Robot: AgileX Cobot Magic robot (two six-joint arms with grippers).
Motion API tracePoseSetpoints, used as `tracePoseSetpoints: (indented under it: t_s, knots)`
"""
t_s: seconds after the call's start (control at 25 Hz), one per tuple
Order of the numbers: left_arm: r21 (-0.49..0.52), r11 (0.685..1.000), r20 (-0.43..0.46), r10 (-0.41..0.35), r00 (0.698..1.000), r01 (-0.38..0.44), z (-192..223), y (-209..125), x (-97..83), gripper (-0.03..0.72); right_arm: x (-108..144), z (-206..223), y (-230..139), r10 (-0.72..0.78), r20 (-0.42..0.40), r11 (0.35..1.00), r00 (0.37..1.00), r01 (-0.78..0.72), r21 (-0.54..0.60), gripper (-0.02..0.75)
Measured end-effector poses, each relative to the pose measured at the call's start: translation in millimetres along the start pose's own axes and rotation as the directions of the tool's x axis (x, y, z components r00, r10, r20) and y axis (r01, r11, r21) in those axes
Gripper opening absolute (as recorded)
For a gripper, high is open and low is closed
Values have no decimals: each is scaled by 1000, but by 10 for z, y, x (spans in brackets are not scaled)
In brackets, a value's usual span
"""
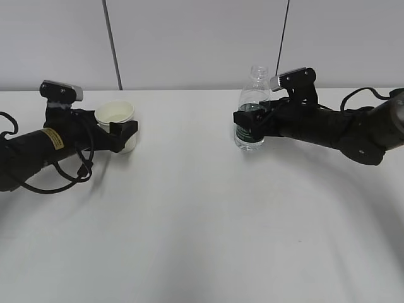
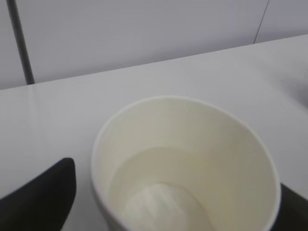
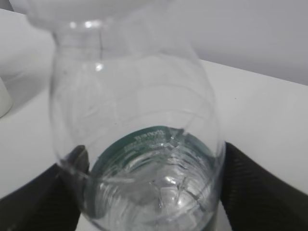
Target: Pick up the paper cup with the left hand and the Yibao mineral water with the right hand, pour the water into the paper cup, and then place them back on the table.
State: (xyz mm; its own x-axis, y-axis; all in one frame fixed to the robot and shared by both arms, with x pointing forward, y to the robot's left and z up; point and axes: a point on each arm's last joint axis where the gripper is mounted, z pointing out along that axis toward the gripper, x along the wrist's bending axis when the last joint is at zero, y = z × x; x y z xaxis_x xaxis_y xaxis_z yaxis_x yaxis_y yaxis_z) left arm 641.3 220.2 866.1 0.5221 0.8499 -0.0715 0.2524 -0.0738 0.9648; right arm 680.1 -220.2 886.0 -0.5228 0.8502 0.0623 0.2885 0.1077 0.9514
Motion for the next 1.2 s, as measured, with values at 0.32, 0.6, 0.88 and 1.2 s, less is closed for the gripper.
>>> tracePoseSetpoints:
  t_s: [0.32,0.6,0.88,1.2]
  knots:
    - [-4,1000,8,8,1000,-8,-4,19,-8,609,5,0,-3,-1,-6,1000,1000,1,3,598]
    - [-28,999,7,30,1000,-30,-37,167,-17,601,6,0,-5,4,-7,1000,1000,-4,6,598]
    - [-22,999,10,37,999,-37,-40,175,-22,594,13,-30,74,-2,-6,1000,1000,2,6,608]
    - [-19,999,10,32,999,-32,-40,172,-21,594,21,-44,97,-2,-12,1000,1000,2,20,668]
